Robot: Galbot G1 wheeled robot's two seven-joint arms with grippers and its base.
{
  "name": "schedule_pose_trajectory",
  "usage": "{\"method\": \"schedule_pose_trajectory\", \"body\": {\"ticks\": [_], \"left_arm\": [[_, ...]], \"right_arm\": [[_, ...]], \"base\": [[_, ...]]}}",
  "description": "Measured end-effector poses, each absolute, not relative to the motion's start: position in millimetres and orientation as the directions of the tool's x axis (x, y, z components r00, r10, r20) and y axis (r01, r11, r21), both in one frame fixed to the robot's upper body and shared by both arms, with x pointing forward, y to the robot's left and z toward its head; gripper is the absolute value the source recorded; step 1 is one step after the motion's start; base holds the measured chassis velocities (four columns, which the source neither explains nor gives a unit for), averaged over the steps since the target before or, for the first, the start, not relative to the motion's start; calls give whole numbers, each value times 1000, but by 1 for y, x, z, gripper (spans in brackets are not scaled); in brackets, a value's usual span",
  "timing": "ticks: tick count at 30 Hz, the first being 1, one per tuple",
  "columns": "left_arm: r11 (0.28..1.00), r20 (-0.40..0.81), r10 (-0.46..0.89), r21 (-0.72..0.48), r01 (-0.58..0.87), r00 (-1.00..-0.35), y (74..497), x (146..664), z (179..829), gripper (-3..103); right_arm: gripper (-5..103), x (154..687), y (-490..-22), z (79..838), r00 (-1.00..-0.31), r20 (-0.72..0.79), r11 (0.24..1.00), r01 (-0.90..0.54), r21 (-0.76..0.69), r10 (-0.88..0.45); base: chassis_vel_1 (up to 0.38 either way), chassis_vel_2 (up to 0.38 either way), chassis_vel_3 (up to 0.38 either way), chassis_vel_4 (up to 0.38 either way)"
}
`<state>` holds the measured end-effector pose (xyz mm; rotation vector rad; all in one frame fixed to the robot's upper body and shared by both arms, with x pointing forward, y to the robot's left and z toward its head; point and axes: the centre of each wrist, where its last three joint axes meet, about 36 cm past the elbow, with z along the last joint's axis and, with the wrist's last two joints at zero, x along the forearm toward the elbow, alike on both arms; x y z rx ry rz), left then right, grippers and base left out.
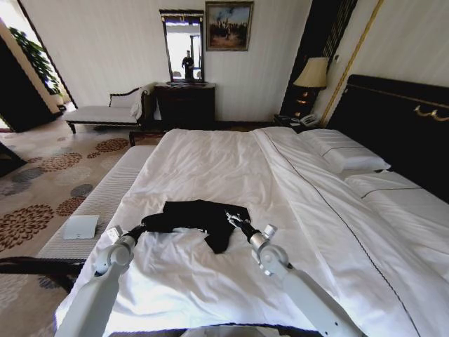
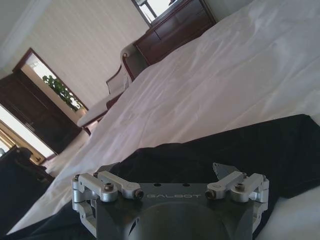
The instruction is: Fold the clothes on the bed.
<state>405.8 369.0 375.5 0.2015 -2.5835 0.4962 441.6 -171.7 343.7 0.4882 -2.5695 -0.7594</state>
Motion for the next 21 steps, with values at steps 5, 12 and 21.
{"method": "schedule_pose_trajectory", "body": {"ticks": [5, 12, 21], "left_arm": [[923, 499, -48, -309, -230, -865, 365, 402, 374, 0], [922, 495, -35, -320, -220, -868, 355, 397, 379, 0], [921, 504, -36, -319, -225, -863, 354, 396, 377, 0]], "right_arm": [[100, 456, -147, 340, -835, 348, 831, -209, 515, -425], [100, 496, -119, 339, -850, 358, 873, -213, 439, -387], [94, 508, -125, 340, -845, 405, 907, -198, 371, -350]], "base": [[0, 0, 0, 0], [0, 0, 0, 0], [0, 0, 0, 0]]}}
